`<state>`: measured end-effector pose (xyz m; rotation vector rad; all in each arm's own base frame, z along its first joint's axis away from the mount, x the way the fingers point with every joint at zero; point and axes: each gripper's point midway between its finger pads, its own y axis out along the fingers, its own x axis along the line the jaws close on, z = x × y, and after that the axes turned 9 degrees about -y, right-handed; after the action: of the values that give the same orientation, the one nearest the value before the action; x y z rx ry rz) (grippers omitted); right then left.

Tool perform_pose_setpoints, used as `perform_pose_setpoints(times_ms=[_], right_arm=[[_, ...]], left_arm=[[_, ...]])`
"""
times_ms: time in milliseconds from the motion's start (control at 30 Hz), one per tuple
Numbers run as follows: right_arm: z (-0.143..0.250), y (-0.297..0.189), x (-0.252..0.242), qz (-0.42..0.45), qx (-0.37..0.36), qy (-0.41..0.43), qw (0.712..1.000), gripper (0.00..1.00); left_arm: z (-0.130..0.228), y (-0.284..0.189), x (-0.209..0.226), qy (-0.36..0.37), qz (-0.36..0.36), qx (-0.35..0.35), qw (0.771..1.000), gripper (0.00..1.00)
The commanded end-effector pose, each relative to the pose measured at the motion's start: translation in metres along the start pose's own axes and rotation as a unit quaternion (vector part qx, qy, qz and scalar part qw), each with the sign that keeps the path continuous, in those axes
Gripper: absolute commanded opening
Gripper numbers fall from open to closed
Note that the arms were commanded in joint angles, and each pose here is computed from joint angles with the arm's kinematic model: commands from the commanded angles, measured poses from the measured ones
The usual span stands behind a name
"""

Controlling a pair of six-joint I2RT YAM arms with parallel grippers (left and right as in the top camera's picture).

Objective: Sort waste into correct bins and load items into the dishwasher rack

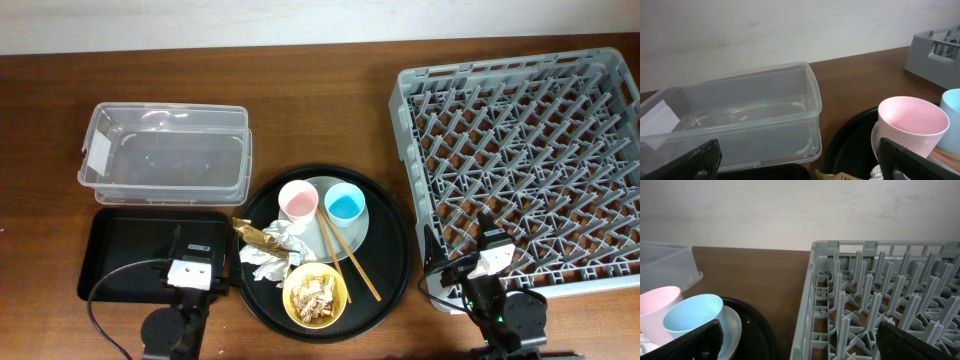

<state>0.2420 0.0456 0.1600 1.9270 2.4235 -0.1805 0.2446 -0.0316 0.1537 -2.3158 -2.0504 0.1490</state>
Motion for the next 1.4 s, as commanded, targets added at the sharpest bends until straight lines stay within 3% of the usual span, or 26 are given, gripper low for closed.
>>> perform_pose_setpoints(times_ms=[0, 600, 667, 767, 933, 1067, 1167, 1300, 1333, 1367], right_arm=[[0.002, 0.0, 0.002, -0.003, 0.002, -0.001, 1.0, 0.99], [0.002, 0.0, 0.002, -0.003, 0.002, -0.001, 1.0, 0.99], [0.002, 0.0, 0.002, -0.003, 0.002, -0.001, 1.0, 0.99], [0.002, 0.0, 0.002, -0.003, 0.002, -0.001, 1.0, 0.98], [0.002, 0.0, 0.002, -0.003, 0.002, -0.001, 1.0, 0.99], [0.002, 0.0, 0.002, -0.003, 0.002, -0.001, 1.0, 0.99], [0.002, 0.0, 0.002, -0.003, 0.002, -0.001, 1.0, 0.99], [0.002, 0.0, 0.002, -0.003, 0.002, -0.001, 1.0, 0.98], [0.002, 0.0, 0.002, -0.003, 0.002, -0.001, 1.0, 0.99], [0.002, 0.0, 0.002, -0.003, 0.002, -0.001, 1.0, 0.99]], left_arm=[[0.004, 0.001, 0.0, 0.01, -0.001, 0.005, 1.0, 0.99], [0.004, 0.001, 0.0, 0.01, -0.001, 0.005, 1.0, 0.99], [0.003, 0.001, -0.001, -0.021, 0.003, 0.003, 1.0, 0.99], [-0.019, -0.004, -0.003, -0.164, 0.008, -0.016, 0.986, 0.99], [-0.096, -0.034, -0.01, -0.184, 0.017, 0.002, 0.983, 0.99], [-0.148, -0.032, -0.022, -0.161, 0.021, 0.119, 0.98, 0.99], [-0.149, -0.017, -0.039, -0.174, 0.027, 0.317, 0.932, 0.99], [-0.133, 0.019, -0.042, -0.178, 0.008, 0.423, 0.888, 0.99], [-0.122, 0.024, -0.044, -0.181, 0.008, 0.446, 0.877, 0.79], [-0.113, 0.025, -0.043, -0.182, 0.003, 0.464, 0.867, 0.37]])
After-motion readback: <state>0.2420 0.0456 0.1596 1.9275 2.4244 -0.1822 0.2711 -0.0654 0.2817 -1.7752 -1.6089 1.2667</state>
